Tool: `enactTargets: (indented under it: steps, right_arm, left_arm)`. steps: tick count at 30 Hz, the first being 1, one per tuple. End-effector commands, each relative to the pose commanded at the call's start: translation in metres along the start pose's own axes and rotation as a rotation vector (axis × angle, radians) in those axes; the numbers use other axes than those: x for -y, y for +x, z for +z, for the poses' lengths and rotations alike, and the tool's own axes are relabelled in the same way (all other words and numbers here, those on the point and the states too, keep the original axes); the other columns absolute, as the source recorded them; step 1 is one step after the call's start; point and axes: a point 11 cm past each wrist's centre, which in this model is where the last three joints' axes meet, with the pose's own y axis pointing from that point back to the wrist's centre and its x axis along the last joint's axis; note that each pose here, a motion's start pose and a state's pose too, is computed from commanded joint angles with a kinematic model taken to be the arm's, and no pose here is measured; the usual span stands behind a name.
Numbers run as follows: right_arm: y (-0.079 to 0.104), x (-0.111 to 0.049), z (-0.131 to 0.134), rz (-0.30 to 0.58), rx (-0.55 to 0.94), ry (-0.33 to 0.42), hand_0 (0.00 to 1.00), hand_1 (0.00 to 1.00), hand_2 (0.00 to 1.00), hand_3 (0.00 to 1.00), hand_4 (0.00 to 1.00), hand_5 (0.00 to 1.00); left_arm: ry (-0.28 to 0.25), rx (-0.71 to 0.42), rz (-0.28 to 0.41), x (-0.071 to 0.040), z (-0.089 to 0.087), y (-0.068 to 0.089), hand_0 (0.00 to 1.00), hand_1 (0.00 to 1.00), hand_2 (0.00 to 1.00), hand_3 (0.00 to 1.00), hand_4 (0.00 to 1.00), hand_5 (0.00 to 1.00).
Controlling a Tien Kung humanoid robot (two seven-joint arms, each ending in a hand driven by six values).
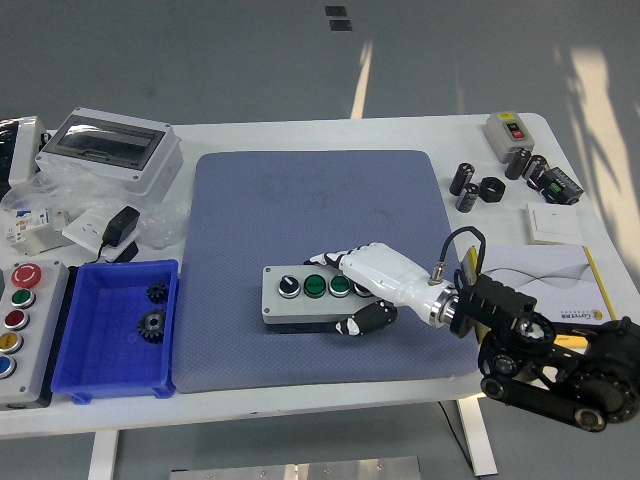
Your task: Pick up the button,place it on the desk,press the button,press the button
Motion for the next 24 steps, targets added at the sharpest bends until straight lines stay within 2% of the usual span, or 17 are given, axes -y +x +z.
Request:
enactTargets:
  steps: [2,3,8,9,14,15,20,21,24]
  right_arm:
    - [0.0007,0.0004,0.0009,-0.003,0.008,-0.003,0.543,0.611,0.597,0.645,0.15,0.002]
    - [0.001,0.0005,0.0013,-0.004,0.012,-0.004,0.699,0.7,0.683,0.69,0.153,0.002]
    - [0.0013,0.0011,0.0041,-0.017,0.047,-0.016,0.699,0.7,0.683,0.69,0.153,0.002]
    - [0.0012,0.0011,0.0045,-0.02,0.054,-0.018,0.778,0.771,0.744,0.726,0.173,0.002]
    - [0.0002,0.001,0.0068,-0.028,0.089,-0.029,0.778,0.771,0.744,0.726,0.173,0.002]
    - [0.0,0.001,0.0072,-0.029,0.094,-0.03,0.82,0.822,0.802,0.807,0.244,0.002]
    - [-0.0006,0.0009,0.0083,-0.03,0.114,-0.035,0.82,0.822,0.802,0.807,0.244,0.002]
    - [-0.0009,0.0008,0.0085,-0.031,0.118,-0.036,0.866,0.846,0.835,0.87,0.286,0.002]
    - [-0.0016,0.0004,0.0092,-0.032,0.132,-0.039,0.866,0.846,0.835,0.87,0.286,0.002]
  left_arm:
    - [0.0,0.0,0.0,0.0,0.0002,0.0,0.624,0.581,0.561,0.618,0.648,0.219]
    - [0.0,0.0,0.0,0.0,0.0003,0.0,0.624,0.581,0.561,0.617,0.648,0.221]
    - [-0.002,0.0,0.0,-0.0002,0.0014,0.0002,0.624,0.581,0.561,0.617,0.648,0.221]
    - [-0.003,0.0,0.0,-0.0002,0.0015,0.0003,0.624,0.581,0.561,0.617,0.648,0.221]
    - [-0.003,-0.001,0.001,-0.0002,0.0019,0.0008,0.624,0.581,0.561,0.617,0.648,0.221]
    - [-0.003,-0.001,0.001,-0.0002,0.0017,0.0009,0.624,0.581,0.561,0.617,0.648,0.221]
    - [-0.003,-0.001,0.001,-0.0002,0.0017,0.0009,0.624,0.581,0.561,0.617,0.648,0.221]
    - [-0.003,-0.001,0.001,-0.0002,0.0018,0.0009,0.625,0.581,0.561,0.617,0.648,0.221]
    - [-0.004,-0.001,0.0,-0.0002,0.0022,0.0006,0.625,0.581,0.561,0.617,0.648,0.221]
